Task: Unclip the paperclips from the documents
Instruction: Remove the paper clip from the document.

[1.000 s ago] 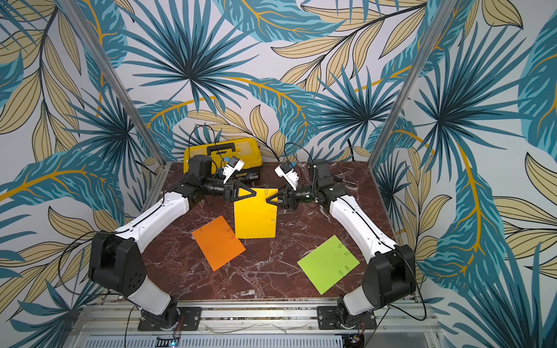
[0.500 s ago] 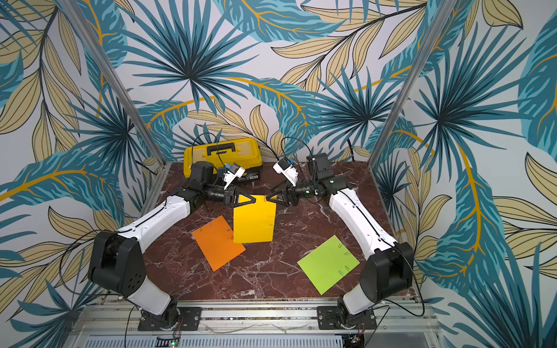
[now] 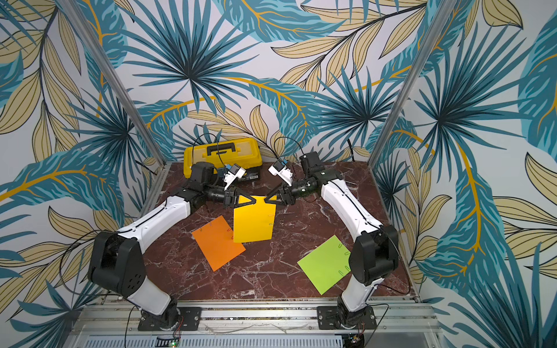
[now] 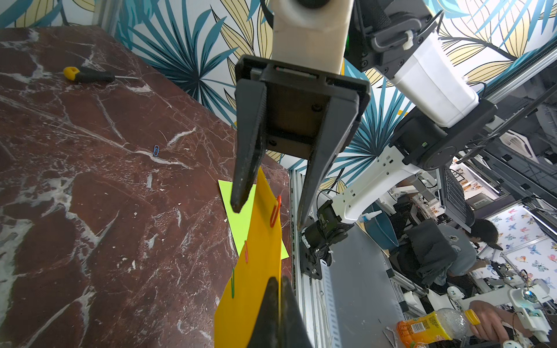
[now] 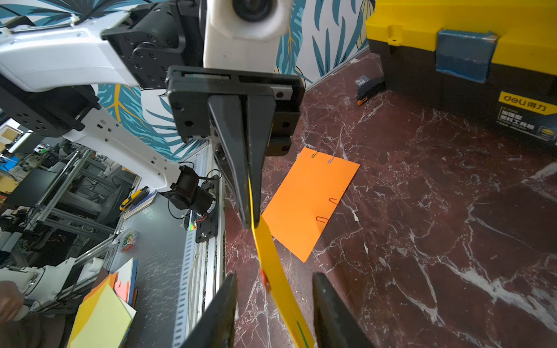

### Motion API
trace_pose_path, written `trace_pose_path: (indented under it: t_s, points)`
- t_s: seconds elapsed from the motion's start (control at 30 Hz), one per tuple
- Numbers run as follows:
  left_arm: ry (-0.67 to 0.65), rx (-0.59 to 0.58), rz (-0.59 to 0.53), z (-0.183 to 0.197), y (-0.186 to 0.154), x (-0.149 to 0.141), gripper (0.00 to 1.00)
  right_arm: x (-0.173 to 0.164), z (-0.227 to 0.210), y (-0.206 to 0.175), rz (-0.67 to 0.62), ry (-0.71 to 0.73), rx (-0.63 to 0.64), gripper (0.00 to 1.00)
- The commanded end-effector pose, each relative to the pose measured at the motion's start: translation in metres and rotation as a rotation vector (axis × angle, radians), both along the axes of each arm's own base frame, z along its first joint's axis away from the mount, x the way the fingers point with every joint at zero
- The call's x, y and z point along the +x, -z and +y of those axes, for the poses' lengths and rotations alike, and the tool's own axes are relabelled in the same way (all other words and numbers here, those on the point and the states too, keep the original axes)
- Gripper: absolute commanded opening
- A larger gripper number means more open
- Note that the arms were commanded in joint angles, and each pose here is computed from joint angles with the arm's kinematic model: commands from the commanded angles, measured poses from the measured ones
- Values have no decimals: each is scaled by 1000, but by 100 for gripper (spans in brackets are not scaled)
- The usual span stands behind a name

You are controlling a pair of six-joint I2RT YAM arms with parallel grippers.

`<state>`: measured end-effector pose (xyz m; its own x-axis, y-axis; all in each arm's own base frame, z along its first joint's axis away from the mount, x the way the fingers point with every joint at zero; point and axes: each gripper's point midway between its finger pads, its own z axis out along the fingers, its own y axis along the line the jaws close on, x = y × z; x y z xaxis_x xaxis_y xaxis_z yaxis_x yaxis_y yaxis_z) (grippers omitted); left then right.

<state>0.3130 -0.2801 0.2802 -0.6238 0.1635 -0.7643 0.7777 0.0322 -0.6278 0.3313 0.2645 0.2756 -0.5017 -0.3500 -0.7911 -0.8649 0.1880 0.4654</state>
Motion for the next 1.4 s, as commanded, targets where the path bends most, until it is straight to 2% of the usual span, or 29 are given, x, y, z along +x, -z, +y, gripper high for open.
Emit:
trace_pose_path:
  t_s: [0.0,0.17,0.37,0.7,1.03,1.37]
  points:
    - [22,-16,-31,1,-6,-9,0,-9,4,-6,17,-43,29,36]
    - [23,-15,-27,1,-5,-9,0,-11,4,-8,18,-47,34,30]
    - [25,-16,-24,1,-5,-9,0,-8,6,-12,7,-45,41,29]
    - [26,-15,-19,1,-3,-10,0,-7,6,-15,8,-43,49,17]
    - [29,-14,-16,0,-2,-11,0,-3,8,-13,25,-34,52,13]
    - [28,-11,-14,0,0,-10,0,-2,8,-7,46,-31,41,4]
